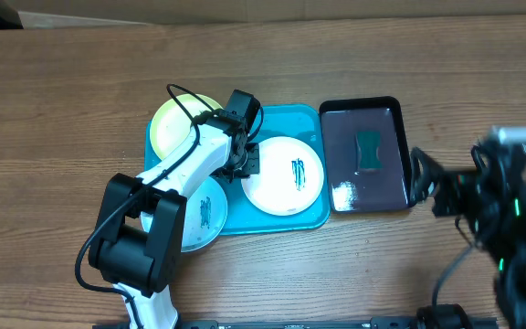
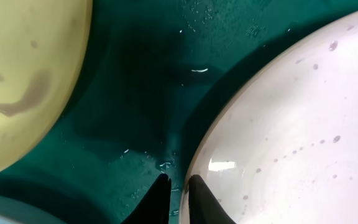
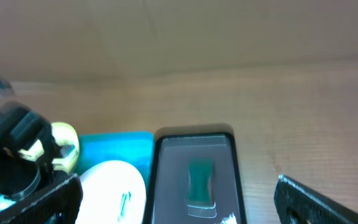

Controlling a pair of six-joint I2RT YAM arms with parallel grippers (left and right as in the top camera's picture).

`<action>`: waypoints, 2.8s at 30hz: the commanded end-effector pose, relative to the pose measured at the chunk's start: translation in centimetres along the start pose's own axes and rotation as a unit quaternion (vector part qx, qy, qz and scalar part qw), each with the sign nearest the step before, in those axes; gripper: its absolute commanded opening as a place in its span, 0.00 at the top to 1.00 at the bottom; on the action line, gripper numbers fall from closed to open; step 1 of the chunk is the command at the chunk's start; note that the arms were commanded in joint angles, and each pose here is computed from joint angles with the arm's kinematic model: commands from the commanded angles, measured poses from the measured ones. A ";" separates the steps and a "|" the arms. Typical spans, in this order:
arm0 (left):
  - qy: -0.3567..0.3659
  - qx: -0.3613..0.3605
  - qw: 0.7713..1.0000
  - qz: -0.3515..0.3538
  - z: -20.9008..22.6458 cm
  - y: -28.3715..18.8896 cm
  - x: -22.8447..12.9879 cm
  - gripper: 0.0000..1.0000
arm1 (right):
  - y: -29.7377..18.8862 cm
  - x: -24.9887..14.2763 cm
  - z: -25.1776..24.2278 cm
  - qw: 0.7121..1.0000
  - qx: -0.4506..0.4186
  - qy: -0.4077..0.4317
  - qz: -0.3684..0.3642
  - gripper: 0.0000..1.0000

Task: Clean dirty plates on tray and stack at the side
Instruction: 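Reach the right gripper into the black tray and grasp the green sponge, then rub the green sponge around the black tray with the right gripper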

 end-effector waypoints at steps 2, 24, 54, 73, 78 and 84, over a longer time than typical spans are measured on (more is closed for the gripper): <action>-0.007 0.008 1.000 0.007 0.1 0.5 -0.3 0.86 | 1.8 3.7 1.0 0.996 0.026 0.006 0.082 0.00; -0.008 -0.003 1.000 0.004 -0.1 0.6 -0.1 0.96 | 16.5 0.4 0.5 0.934 -0.012 0.077 0.348 0.26; -0.008 -0.004 1.000 0.003 -0.1 0.6 -0.1 0.92 | 29.0 -12.3 -1.8 0.882 -0.134 0.036 0.450 0.28; -0.008 -0.004 1.000 0.002 -0.1 0.6 -0.1 0.91 | 28.0 -12.4 -1.6 0.863 -0.135 0.037 0.485 0.22; -0.008 -0.004 1.000 0.002 -0.1 0.6 -0.1 0.91 | 28.8 -12.0 -1.6 0.878 -0.130 0.037 0.458 0.23; -0.008 -0.004 1.000 0.002 -0.1 0.6 -0.1 0.90 | 29.0 -12.2 -1.6 0.881 -0.129 0.037 0.454 0.25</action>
Point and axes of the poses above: each gripper's point midway between its finger pads, its own y axis out along the fingers, its own z axis along the line the jaws close on, x = y × z, the point moved 10 cm from there along -y, back along the fingers, and after that the axes turned 1 degree about y, right-handed, at the moved point
